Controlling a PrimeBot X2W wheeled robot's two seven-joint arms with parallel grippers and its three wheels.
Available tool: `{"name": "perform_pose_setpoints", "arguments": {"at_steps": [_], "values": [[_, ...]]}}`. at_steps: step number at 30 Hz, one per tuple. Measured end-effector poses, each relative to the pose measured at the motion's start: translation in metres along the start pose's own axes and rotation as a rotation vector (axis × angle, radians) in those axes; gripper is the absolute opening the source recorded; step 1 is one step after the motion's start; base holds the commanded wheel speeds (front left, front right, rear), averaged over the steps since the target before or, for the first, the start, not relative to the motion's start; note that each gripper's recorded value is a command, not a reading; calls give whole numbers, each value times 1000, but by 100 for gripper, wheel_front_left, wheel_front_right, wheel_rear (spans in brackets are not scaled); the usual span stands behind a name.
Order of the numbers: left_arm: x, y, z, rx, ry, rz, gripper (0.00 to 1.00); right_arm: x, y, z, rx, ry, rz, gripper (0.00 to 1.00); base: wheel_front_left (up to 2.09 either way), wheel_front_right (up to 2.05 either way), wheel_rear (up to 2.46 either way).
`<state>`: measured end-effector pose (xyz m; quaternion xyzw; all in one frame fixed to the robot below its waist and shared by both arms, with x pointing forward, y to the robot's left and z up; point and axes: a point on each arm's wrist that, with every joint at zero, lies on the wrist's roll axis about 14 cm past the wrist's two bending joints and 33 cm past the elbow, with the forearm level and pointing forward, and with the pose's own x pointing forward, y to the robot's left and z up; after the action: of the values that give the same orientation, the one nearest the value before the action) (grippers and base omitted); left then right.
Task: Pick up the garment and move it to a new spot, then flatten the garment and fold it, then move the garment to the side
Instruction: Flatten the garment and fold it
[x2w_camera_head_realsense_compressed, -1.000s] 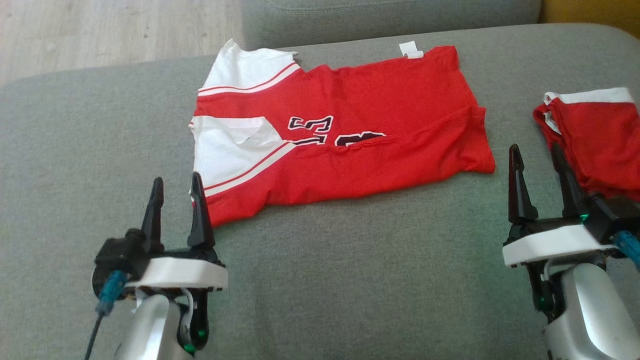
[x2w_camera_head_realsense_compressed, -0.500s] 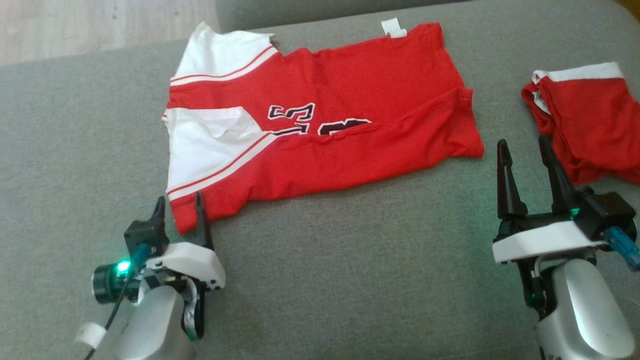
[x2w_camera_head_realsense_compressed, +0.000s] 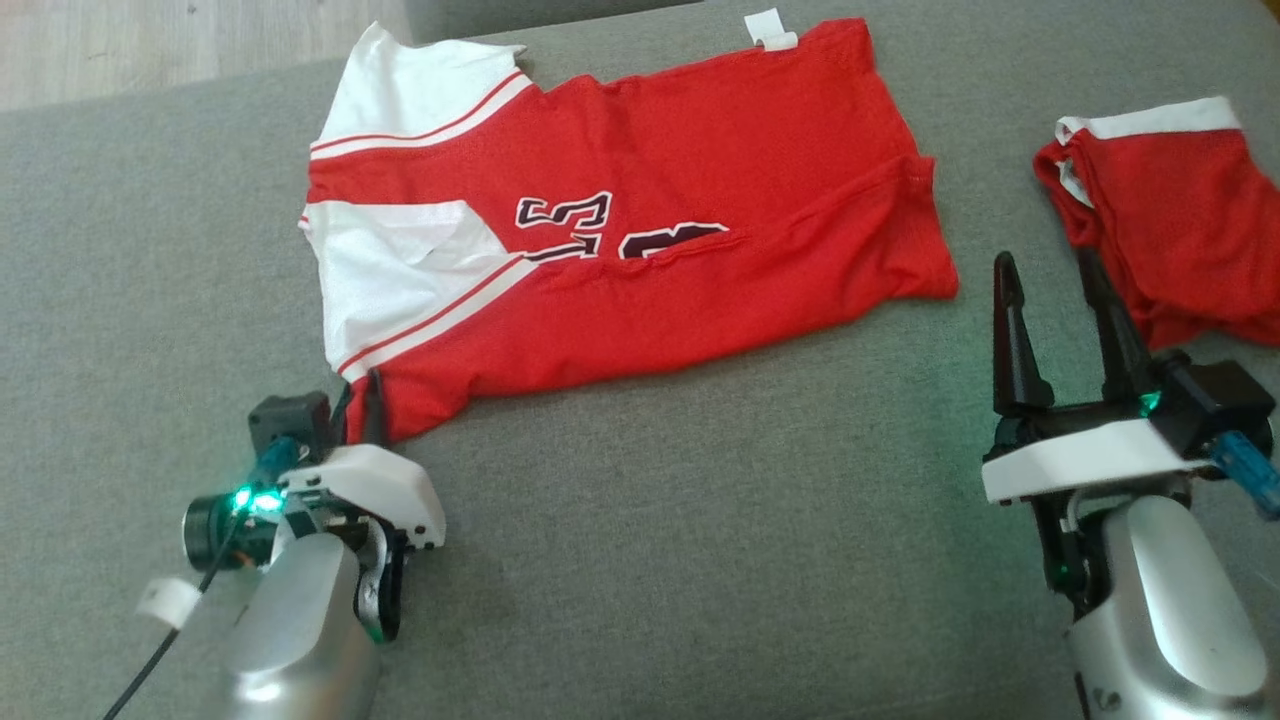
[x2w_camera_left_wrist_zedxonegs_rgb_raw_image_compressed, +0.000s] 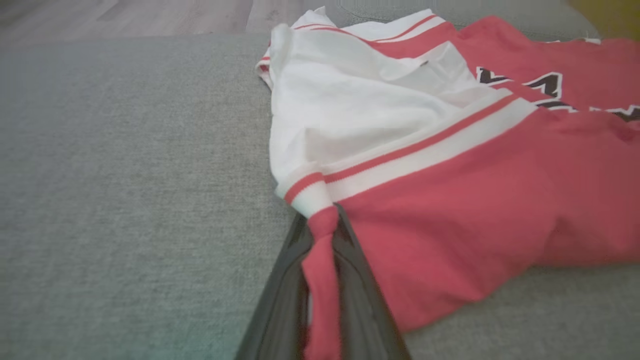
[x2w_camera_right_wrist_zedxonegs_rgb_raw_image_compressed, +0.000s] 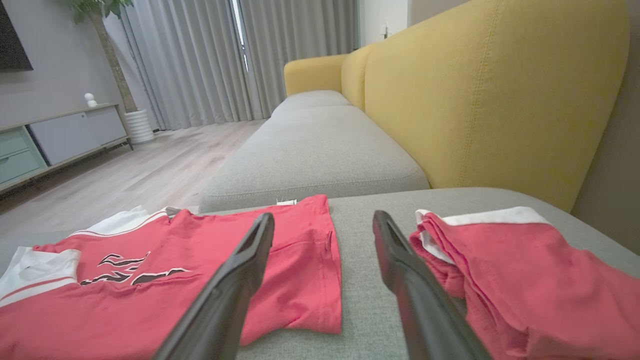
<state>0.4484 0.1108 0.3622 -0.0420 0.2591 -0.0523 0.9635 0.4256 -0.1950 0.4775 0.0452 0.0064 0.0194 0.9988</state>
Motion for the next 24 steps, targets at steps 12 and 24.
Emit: {"name": "perform_pose_setpoints", "arguments": {"at_steps": [12, 24], "values": [[-18, -6, 98, -59, -412, -72, 0, 19, -14, -39, 38, 242, -59, 100, 0, 0, 0], [-23, -10, 99, -33, -432, -105, 0, 33, 4, -97, 134, 509, -41, 100, 0, 0, 0]]}}
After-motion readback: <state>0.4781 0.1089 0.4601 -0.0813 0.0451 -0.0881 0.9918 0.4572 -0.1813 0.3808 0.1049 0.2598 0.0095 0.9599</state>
